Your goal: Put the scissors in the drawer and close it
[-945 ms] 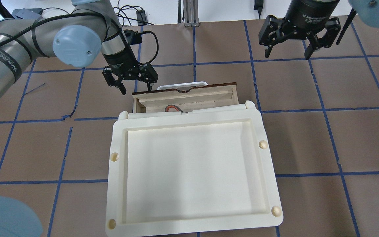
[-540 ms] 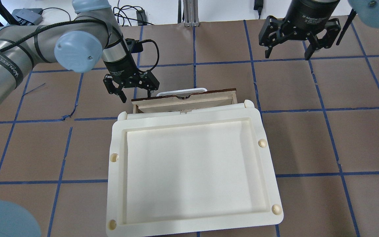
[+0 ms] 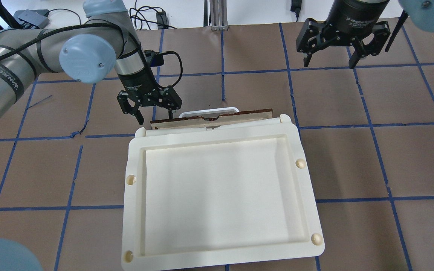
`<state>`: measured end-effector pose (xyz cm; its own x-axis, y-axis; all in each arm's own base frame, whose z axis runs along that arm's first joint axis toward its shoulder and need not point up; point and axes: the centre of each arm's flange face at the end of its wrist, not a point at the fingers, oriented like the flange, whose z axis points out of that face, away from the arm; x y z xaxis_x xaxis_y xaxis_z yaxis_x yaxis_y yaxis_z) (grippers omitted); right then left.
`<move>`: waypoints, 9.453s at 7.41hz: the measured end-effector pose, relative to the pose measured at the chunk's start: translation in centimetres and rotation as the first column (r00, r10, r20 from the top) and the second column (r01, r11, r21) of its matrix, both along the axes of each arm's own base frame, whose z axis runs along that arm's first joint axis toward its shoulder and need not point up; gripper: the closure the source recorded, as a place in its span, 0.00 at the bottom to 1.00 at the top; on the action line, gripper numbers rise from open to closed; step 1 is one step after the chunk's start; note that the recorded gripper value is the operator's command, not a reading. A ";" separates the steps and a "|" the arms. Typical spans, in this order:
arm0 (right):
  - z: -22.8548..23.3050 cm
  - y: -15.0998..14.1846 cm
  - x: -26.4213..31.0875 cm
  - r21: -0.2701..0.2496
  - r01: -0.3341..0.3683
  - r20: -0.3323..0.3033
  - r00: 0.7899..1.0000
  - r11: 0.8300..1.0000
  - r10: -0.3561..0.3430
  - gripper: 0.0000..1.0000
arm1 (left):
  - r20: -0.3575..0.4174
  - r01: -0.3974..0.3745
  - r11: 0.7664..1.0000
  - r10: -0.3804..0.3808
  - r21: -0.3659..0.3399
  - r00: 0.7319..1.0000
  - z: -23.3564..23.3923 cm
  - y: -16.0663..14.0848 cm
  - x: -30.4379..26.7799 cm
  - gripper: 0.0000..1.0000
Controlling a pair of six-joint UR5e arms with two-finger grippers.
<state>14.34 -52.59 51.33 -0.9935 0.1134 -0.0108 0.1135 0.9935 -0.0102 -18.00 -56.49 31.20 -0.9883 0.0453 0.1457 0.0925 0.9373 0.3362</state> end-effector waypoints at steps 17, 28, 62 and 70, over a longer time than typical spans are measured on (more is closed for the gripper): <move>-0.1 0.0 -0.1 0.001 0.000 0.001 1.000 1.000 0.000 0.00 | 0.004 -0.032 0.989 0.032 0.143 0.999 0.0 2.3 -0.4 0.00; -0.2 -0.1 -0.3 0.006 0.005 0.000 1.000 1.000 -0.005 0.00 | 0.024 -0.015 0.981 0.020 -0.192 1.000 5.5 -1.9 1.0 0.00; -0.3 0.2 -0.2 0.009 -0.020 0.006 1.000 1.000 0.020 0.00 | 0.153 -0.031 0.949 0.083 -0.315 0.985 16.5 5.1 7.3 0.00; -0.5 0.2 -0.2 0.014 -0.022 0.003 1.000 1.000 0.021 0.00 | 0.122 -0.033 0.950 0.075 -0.311 0.990 16.3 5.1 7.0 0.00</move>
